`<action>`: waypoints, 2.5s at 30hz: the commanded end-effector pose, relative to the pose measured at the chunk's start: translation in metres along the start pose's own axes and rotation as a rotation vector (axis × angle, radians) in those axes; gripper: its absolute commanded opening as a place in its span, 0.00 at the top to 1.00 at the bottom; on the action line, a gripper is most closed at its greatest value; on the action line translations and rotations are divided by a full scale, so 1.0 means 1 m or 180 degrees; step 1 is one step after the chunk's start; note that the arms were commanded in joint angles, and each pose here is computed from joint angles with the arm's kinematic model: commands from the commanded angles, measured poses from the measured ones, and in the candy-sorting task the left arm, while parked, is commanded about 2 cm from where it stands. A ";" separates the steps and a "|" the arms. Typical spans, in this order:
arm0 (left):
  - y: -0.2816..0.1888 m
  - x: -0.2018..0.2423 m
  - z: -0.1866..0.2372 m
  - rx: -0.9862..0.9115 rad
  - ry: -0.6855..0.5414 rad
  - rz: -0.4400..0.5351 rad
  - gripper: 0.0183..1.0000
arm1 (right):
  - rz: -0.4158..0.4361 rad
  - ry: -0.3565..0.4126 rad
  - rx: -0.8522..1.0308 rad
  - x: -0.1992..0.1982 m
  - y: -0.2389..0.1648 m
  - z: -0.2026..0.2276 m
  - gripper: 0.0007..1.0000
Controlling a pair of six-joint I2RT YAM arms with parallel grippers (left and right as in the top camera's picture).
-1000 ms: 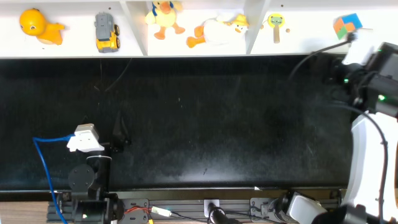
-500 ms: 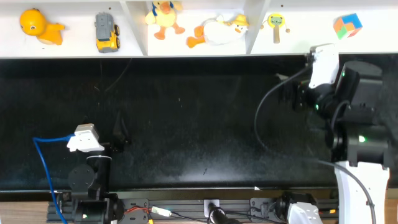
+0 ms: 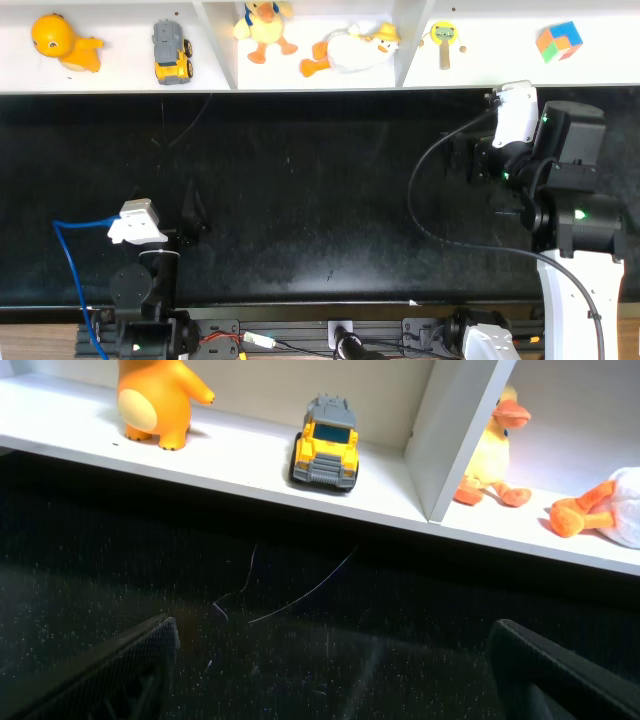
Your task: Store Toys
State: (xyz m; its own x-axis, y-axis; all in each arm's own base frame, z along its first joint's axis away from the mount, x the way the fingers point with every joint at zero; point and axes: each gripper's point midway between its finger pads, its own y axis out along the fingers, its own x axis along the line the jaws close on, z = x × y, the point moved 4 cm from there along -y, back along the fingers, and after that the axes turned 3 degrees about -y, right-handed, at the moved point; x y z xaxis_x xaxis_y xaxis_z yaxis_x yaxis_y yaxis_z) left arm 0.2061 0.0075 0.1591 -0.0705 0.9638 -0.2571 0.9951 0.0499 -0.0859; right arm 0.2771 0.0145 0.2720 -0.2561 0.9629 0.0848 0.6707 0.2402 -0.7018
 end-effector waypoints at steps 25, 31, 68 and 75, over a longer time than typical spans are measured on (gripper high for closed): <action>0.000 -0.003 0.000 -0.0009 -0.0078 0.0062 0.00 | 0.0369 -0.0428 -0.1400 0.041 -0.135 0.006 0.00; 0.000 -0.003 0.000 -0.0009 -0.0078 0.0062 0.00 | 0.0228 -0.0344 -0.1527 0.047 -0.108 0.041 0.00; 0.000 -0.003 0.000 -0.0009 -0.0078 0.0062 0.00 | -0.0041 0.1129 -0.2150 0.024 0.022 0.127 0.01; 0.000 -0.003 0.000 -0.0009 -0.0078 0.0062 0.00 | -0.0098 0.1061 -0.2526 0.022 0.024 0.118 0.00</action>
State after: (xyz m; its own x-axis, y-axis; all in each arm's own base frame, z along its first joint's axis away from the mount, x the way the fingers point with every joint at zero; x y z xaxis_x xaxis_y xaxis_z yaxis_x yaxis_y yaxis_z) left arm 0.2061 0.0075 0.1593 -0.0703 0.9638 -0.2572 0.9951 0.0499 -0.0851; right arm 0.2034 0.0274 0.1820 -0.1536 0.9066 0.3930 0.9860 0.1669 0.0003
